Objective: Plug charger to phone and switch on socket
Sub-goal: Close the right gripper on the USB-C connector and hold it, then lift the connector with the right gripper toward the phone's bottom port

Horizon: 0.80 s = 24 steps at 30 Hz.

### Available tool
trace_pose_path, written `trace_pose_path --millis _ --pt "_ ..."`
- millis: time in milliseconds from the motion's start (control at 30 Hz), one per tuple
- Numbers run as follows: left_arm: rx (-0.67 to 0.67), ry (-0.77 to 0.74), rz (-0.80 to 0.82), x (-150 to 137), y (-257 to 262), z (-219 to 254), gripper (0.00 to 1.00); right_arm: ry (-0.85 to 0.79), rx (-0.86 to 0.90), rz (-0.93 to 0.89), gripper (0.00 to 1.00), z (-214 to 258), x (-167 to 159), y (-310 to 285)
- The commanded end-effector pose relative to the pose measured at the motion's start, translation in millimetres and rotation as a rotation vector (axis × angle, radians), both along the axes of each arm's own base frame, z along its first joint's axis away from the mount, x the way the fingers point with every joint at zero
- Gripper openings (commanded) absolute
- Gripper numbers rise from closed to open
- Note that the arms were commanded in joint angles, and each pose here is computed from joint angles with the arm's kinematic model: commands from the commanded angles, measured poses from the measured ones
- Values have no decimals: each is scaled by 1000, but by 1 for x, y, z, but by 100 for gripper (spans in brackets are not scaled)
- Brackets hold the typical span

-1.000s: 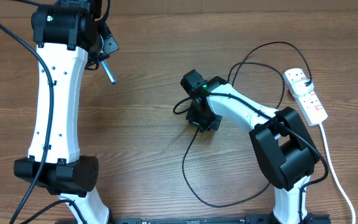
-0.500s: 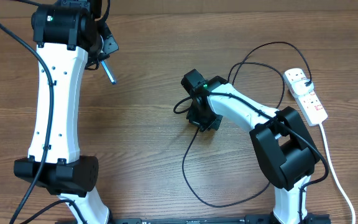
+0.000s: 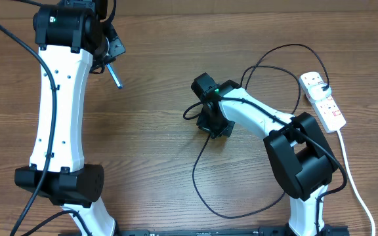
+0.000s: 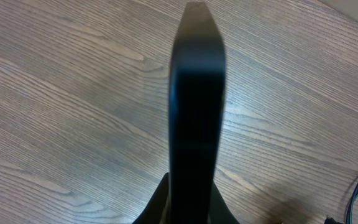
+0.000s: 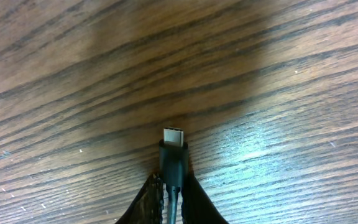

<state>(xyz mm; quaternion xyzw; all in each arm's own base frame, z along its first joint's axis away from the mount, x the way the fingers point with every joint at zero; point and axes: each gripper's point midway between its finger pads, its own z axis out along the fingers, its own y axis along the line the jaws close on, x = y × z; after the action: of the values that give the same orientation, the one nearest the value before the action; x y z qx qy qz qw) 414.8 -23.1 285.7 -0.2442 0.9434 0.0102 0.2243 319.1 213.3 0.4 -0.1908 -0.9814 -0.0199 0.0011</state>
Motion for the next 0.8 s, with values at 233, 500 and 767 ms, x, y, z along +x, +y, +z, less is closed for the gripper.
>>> trace_pose_path --millis 233,500,767 --pt "0 -29 -12 2 -1 7 5 1 -42 -10 5 -8 3 -10" --pt "-8 -31 -16 3 -2 7 4 4 -34 -3 4 -8 3 -8" --pt "-25 -36 -23 4 -5 8 4 5 -32 -2 4 -8 2 -8"
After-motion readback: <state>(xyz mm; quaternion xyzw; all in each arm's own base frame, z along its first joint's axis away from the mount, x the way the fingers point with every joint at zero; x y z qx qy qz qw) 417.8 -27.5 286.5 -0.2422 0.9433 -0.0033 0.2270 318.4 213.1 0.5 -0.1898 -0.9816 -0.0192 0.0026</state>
